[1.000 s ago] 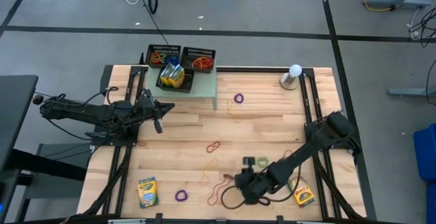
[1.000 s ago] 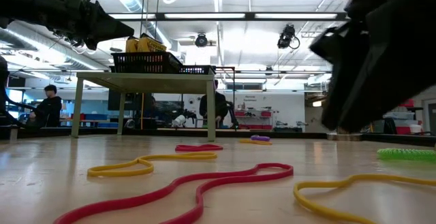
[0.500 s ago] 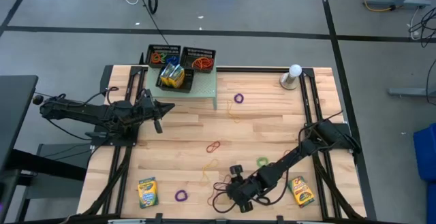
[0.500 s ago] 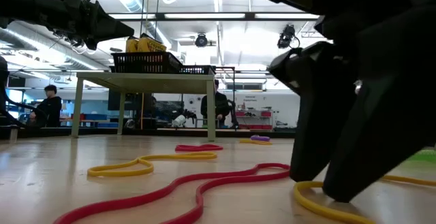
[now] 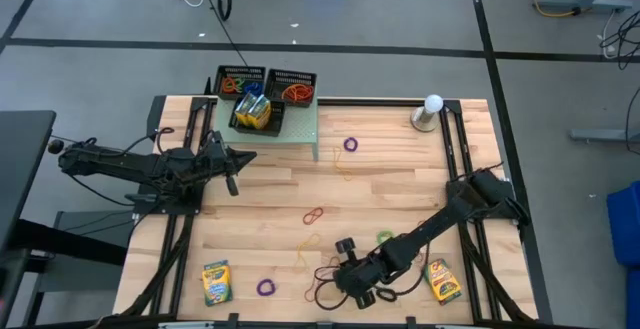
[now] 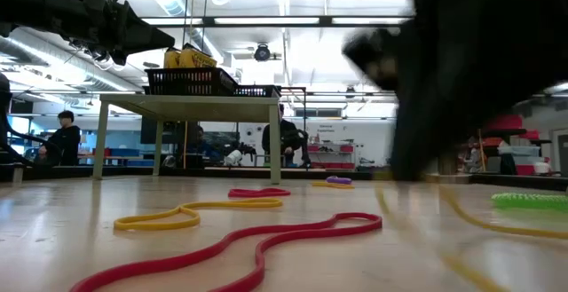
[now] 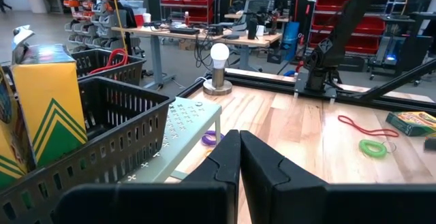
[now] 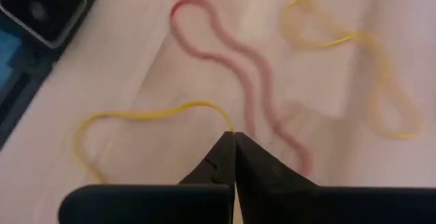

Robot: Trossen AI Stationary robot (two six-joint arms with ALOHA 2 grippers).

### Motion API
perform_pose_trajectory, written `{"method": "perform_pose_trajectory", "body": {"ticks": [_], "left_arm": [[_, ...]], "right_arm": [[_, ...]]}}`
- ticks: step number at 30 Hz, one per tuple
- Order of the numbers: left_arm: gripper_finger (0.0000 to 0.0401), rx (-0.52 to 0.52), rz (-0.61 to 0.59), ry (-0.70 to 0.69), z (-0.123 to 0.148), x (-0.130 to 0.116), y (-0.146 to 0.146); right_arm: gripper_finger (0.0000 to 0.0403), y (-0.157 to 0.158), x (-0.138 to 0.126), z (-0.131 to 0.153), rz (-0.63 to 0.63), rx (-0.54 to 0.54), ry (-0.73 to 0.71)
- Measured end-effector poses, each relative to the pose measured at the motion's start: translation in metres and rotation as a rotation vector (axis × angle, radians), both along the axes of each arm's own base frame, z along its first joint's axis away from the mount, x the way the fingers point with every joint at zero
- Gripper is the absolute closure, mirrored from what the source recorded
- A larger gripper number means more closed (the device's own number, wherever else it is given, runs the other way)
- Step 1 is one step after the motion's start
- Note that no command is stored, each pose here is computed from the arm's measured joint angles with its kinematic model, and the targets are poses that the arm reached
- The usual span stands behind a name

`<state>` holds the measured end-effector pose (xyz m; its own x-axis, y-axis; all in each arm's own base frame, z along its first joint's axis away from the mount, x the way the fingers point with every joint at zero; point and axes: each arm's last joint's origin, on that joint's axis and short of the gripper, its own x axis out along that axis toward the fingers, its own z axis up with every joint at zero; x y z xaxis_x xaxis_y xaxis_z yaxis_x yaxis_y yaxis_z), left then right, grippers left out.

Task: Pick & Place Office Desk Supplies
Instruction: Put the yellow rubber band into the top right black bin

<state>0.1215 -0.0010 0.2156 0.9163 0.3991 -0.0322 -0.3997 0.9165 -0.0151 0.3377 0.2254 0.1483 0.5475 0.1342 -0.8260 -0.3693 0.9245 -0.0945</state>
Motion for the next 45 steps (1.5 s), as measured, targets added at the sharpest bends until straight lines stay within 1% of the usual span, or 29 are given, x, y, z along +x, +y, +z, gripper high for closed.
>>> {"method": "perform_pose_trajectory", "body": {"ticks": [5,9,11,13,15,18,24,27,31,35,38,41,45], "left_arm": [[0.0388,0.0,0.0,0.0,0.0,0.0,0.0],[0.0388,0.0,0.0,0.0,0.0,0.0,0.0],[0.0388,0.0,0.0,0.0,0.0,0.0,0.0],[0.0388,0.0,0.0,0.0,0.0,0.0,0.0],[0.0388,0.0,0.0,0.0,0.0,0.0,0.0],[0.0388,0.0,0.0,0.0,0.0,0.0,0.0],[0.0388,0.0,0.0,0.0,0.0,0.0,0.0],[0.0388,0.0,0.0,0.0,0.0,0.0,0.0],[0.0388,0.0,0.0,0.0,0.0,0.0,0.0],[0.0388,0.0,0.0,0.0,0.0,0.0,0.0],[0.0388,0.0,0.0,0.0,0.0,0.0,0.0],[0.0388,0.0,0.0,0.0,0.0,0.0,0.0],[0.0388,0.0,0.0,-0.001,0.0,0.0,0.0]], "right_arm": [[0.0397,-0.012,-0.01,0.046,-0.06,-0.068,-0.109],[0.04,-0.034,-0.014,0.09,-0.193,-0.109,-0.26],[0.0399,-0.046,-0.015,0.106,-0.244,-0.091,-0.303],[0.0399,-0.057,-0.016,0.118,-0.268,-0.073,-0.321],[0.0399,-0.068,-0.015,0.124,-0.283,-0.083,-0.328],[0.0399,-0.089,-0.006,0.131,-0.336,-0.091,-0.367],[0.0399,-0.147,0.023,0.148,-0.494,-0.126,-0.551],[0.0399,-0.178,0.033,0.159,-0.545,-0.162,-0.63],[0.0399,-0.226,0.045,0.191,-0.648,-0.189,-0.743],[0.0399,-0.274,0.056,0.21,-0.716,-0.202,-0.803],[0.0399,-0.31,0.063,0.221,-0.789,-0.218,-0.844],[0.0399,-0.343,0.073,0.217,-0.857,-0.209,-0.844],[0.0399,-0.376,0.087,0.207,-0.897,-0.144,-0.861]]}}
